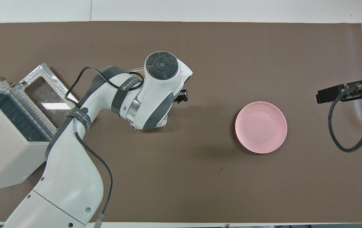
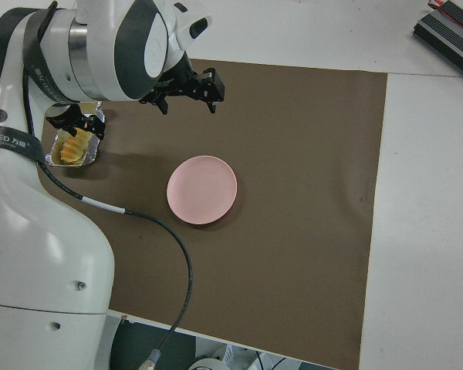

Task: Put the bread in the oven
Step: 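Grasp the foil tray edge with the left gripper and lift it, then carry the foil tray with the left gripper to the oven opening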

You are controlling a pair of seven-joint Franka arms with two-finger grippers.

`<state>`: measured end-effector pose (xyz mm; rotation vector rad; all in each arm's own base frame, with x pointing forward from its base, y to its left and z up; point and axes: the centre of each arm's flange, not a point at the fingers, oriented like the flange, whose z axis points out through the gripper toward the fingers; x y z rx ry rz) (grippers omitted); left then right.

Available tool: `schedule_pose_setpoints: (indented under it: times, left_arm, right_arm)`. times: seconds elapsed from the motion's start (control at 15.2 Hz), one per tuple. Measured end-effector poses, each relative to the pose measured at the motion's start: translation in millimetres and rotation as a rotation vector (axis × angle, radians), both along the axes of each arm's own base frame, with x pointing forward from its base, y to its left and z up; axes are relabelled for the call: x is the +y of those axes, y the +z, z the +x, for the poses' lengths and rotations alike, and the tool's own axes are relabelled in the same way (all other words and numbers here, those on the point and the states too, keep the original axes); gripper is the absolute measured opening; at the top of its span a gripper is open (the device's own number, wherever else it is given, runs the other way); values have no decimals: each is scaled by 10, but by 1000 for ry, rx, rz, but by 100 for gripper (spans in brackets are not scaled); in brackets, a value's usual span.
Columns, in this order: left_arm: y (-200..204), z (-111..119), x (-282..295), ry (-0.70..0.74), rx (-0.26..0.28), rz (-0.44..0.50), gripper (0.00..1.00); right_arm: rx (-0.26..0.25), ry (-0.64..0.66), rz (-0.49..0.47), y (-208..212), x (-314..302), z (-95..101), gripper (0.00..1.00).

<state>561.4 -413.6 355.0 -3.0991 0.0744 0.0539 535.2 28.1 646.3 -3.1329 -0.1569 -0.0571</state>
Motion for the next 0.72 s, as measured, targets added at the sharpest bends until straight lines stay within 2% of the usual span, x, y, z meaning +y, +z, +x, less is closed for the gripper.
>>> schedule_pose_setpoints:
  times: [0.07,0.26,0.39,0.46,0.66,0.72]
  left_arm:
    - [-23,3,0,-1,1,3,89]
    - [-86,21,1,-3,-3,7,87]
    - [-161,31,9,-9,-4,23,76]
    - [-215,36,9,-12,-3,30,76]
    - [-347,41,3,-16,4,40,52]
    - [-360,41,2,-16,5,42,51]
  right_arm:
    - [1,-6,0,-6,-32,4,100]
    - [7,-11,0,-33,-61,9,100]
    - [9,-11,0,-46,-59,9,100]
    - [11,-11,0,-53,-59,9,100]
    - [29,-15,-1,-82,-84,-6,100]
    - [41,-18,-1,-93,-102,-18,100]
